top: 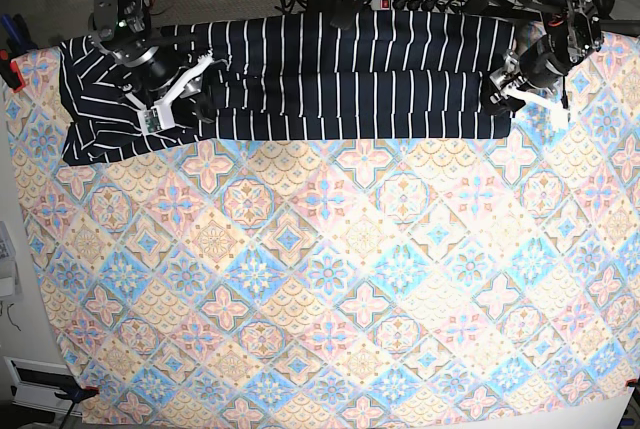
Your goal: Fold the T-shirt properly
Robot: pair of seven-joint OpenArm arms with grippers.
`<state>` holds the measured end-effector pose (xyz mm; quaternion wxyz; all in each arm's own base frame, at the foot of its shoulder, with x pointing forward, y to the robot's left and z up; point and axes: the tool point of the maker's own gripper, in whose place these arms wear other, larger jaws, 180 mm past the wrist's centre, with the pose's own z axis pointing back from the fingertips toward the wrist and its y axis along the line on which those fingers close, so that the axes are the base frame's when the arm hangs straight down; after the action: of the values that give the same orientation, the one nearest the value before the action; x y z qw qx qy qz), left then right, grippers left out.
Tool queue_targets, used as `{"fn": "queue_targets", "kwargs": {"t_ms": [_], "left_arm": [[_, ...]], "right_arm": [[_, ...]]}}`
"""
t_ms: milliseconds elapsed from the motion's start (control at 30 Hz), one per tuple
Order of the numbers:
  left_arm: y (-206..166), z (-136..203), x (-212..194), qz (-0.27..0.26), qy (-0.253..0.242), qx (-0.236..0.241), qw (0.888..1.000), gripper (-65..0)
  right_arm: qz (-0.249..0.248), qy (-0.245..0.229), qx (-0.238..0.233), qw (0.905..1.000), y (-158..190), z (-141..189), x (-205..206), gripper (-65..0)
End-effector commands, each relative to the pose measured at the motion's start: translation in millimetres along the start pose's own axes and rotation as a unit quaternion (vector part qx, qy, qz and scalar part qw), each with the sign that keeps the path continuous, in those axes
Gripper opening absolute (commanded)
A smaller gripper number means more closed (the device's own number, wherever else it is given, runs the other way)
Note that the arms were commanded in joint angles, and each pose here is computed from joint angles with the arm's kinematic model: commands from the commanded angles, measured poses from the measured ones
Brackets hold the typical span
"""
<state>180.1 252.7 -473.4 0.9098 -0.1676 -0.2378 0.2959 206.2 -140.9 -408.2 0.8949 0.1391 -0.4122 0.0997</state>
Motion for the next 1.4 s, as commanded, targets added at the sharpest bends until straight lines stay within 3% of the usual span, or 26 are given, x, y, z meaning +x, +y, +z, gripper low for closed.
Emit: {"fn": "queue_targets", "kwargs": {"t_ms": [0,167,300,400,567,700,1067,1233,1367], "left_arm": [[10.6,-4.8,-22.2,0.005,0.04,0.024,0.999,-33.5],[0.8,-10.7,-35.5,-0.008,0.061,0.014,0.998,-44.4],[-1.8,-11.2,-36.5,-0.008,0.063,0.01,0.998,-58.8],[-1.8,-11.2,-36.5,-0.008,0.063,0.01,0.998,-65.0],[-13.7,-5.6,-24.4,-0.022,0.044,-0.002,0.999,-65.0],[-28.3,14.4,11.2,-0.04,-0.018,-0.016,0.999,-65.0],[24.6,62.3,85.7,0.019,-0.139,0.037,0.989,-65.0],[22.9,69.9,98.7,0.012,-0.154,0.036,0.987,-65.0],[-14.5,68.9,82.6,0.008,-0.135,-0.017,0.991,-65.0]], "right_arm": [[0.004,-0.021,0.004,0.9998,0.2,2.0,12.1,-46.2],[0.005,-0.023,0.004,0.9997,0.5,2.2,13.1,-46.2],[0.005,-0.023,0.004,0.9997,0.6,2.3,13.7,-46.2],[0.005,-0.023,0.004,0.9997,0.6,2.3,13.7,-46.2],[0.006,-0.024,0.004,0.9997,0.7,2.4,14.2,-46.2],[0.006,-0.024,0.004,0.9997,0.7,2.4,14.2,-46.2],[0.005,-0.025,0.004,0.9997,1.5,3.6,13.6,-46.2],[0.008,-0.027,0.005,0.9996,2.2,4.2,16.2,-46.2],[0.008,-0.028,0.003,0.9996,1.3,4.7,16.9,-46.2]]}}
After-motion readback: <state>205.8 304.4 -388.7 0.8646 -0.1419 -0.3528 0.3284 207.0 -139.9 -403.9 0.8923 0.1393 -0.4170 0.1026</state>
